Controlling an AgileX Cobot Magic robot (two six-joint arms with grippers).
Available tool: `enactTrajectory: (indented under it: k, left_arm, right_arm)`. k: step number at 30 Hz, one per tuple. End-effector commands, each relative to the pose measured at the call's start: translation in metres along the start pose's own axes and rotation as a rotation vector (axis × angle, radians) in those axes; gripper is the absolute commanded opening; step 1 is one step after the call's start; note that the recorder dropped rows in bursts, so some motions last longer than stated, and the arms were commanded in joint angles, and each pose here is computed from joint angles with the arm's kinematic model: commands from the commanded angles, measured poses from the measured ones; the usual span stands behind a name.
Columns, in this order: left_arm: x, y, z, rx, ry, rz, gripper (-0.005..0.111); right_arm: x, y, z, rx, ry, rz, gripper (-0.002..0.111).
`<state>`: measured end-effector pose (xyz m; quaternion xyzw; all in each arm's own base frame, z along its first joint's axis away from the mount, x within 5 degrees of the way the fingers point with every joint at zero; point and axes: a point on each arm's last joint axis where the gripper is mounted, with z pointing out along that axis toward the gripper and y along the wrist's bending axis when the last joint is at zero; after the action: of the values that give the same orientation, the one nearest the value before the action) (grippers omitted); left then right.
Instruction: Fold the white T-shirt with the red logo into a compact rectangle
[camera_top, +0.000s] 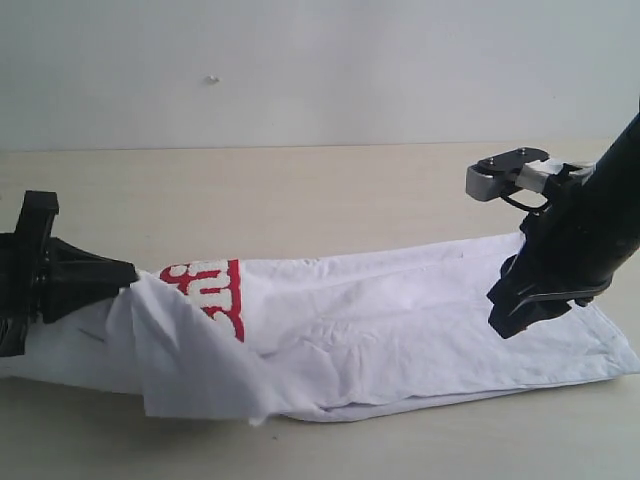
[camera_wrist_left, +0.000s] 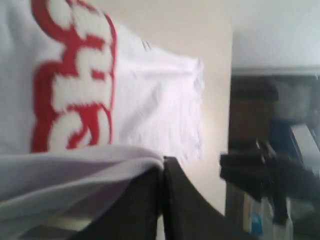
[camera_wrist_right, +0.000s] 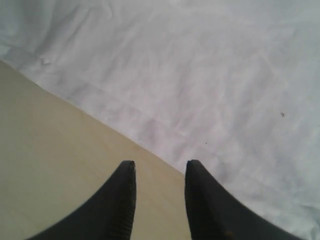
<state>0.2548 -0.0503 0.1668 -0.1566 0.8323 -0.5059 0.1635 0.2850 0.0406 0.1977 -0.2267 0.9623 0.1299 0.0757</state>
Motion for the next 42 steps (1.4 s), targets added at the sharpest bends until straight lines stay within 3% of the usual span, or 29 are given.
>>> enactTrajectory:
  k: [1, 4, 18, 20, 22, 24, 26, 29, 34, 42]
  left_arm:
    - [-0.02, 0.015, -0.004, -0.156, -0.205, -0.062, 0.0]
    - [-0.031, 0.029, -0.005, -0.299, -0.27, -0.04, 0.0]
    - [-0.041, 0.048, 0.004, -0.382, -0.271, -0.071, 0.0]
    - [-0.041, 0.048, 0.004, -0.388, -0.262, -0.027, 0.002]
    - [-0.041, 0.047, 0.004, -0.379, -0.253, -0.008, 0.022]
    - [-0.04, 0.046, 0.005, -0.365, -0.247, -0.007, 0.053]
    - [-0.041, 0.045, 0.005, -0.361, -0.248, -0.002, 0.07]
    - [-0.04, 0.042, 0.006, -0.336, -0.22, 0.022, 0.072]
    - [-0.028, 0.041, 0.009, -0.321, -0.052, 0.118, 0.071]
    - [-0.019, 0.046, 0.012, -0.317, 0.05, 0.077, 0.071]
  right_arm:
    - [0.0, 0.001, -0.003, 0.001, -0.015, -0.007, 0.033]
    - [0.0, 0.001, -0.003, 0.003, -0.017, -0.007, 0.033]
    - [0.0, 0.003, -0.003, -0.019, -0.02, 0.001, 0.033]
    - [0.0, 0.003, -0.003, -0.02, -0.02, 0.003, 0.033]
    - [0.0, 0.003, -0.003, -0.02, -0.02, 0.003, 0.033]
    - [-0.001, 0.003, -0.003, -0.019, -0.022, 0.003, 0.033]
    - [-0.001, 0.003, -0.003, -0.019, -0.022, 0.003, 0.033]
    - [0.0, 0.003, -0.003, -0.02, -0.02, 0.002, 0.033]
    - [0.0, 0.003, -0.003, -0.02, -0.02, 0.002, 0.033]
    - [-0.002, 0.006, -0.003, -0.05, -0.037, -0.011, 0.033]
